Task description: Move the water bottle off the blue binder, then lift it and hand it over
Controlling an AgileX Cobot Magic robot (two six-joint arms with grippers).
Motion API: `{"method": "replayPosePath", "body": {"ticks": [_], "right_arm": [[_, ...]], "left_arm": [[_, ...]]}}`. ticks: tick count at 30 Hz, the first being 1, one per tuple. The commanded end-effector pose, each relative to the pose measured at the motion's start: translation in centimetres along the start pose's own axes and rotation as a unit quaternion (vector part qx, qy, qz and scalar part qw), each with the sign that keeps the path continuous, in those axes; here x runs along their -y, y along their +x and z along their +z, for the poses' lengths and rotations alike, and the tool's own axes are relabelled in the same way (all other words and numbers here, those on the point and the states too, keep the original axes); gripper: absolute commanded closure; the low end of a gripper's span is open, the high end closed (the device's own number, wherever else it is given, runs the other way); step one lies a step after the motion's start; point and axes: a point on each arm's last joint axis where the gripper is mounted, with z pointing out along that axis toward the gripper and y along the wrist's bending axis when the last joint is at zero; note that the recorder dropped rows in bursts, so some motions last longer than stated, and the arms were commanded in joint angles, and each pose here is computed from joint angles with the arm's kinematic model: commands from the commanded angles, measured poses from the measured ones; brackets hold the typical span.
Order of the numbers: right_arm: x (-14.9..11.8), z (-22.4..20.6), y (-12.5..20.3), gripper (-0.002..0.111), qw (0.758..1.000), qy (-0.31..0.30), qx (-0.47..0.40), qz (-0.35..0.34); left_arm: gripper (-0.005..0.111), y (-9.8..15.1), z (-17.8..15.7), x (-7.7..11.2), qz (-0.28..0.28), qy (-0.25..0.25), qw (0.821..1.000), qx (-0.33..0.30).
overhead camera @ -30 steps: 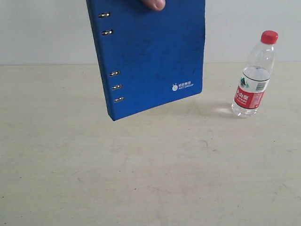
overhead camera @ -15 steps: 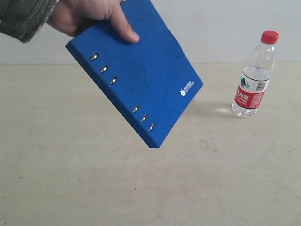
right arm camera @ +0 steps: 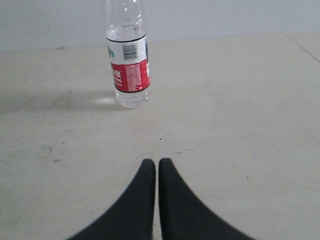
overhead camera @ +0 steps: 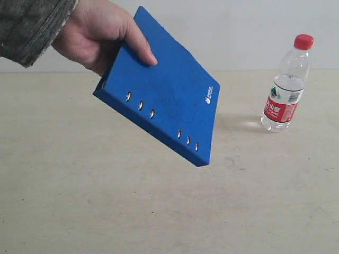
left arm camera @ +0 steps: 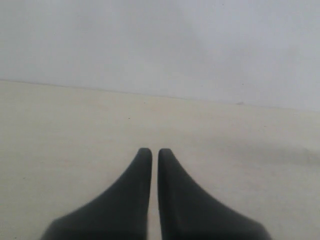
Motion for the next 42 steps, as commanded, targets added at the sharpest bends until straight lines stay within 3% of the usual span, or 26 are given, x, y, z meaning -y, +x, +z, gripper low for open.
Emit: {"method": "replayPosePath", "body": {"ticks": [1, 5, 8, 12, 16, 20, 27, 32, 37, 42], "right_arm": [[0.0, 0.0, -0.1, 0.109, 1.000, 0.001, 0.007, 0.000], [0.0, 0.0, -0.1, 0.109, 1.000, 0.001, 0.007, 0.000], [0.0, 0.0, -0.1, 0.109, 1.000, 0.001, 0.007, 0.000], [0.0, 0.0, -0.1, 0.109, 1.000, 0.000, 0.007, 0.000], [0.0, 0.0, -0.1, 0.109, 1.000, 0.000, 0.007, 0.000], [0.0, 0.0, -0.1, 0.109, 1.000, 0.000, 0.007, 0.000], [0.0, 0.0, -0.1, 0.109, 1.000, 0.000, 0.007, 0.000], [0.0, 0.0, -0.1, 0.109, 1.000, 0.000, 0.007, 0.001], [0.0, 0.0, -0.1, 0.109, 1.000, 0.000, 0.007, 0.001], [0.0, 0.0, -0.1, 0.109, 1.000, 0.000, 0.007, 0.002]], "left_arm": [[0.102, 0.0, 0.0, 0.0, -0.010, 0.000, 1.000, 0.003], [0.102, -0.4, -0.6, -0.3, -0.006, -0.025, 0.999, 0.043], [0.102, 0.5, -0.7, -1.3, -0.008, -0.088, 0.996, -0.001], [0.102, 0.7, -0.8, -1.6, 0.045, -0.110, 0.993, -0.018], [0.102, 1.2, -0.8, -1.3, 0.053, -0.091, 0.993, -0.045], [0.102, 1.7, -0.7, -0.3, 0.074, -0.028, 0.994, -0.073], [0.102, 1.9, -0.8, 1.2, 0.034, 0.064, 0.994, -0.079], [0.102, 1.9, -0.8, 1.1, 0.056, 0.071, 0.993, -0.081], [0.102, 2.1, -0.8, 0.9, 0.003, 0.050, 0.994, -0.096], [0.102, 2.1, -0.8, 0.8, 0.003, 0.049, 0.994, -0.096]]}}
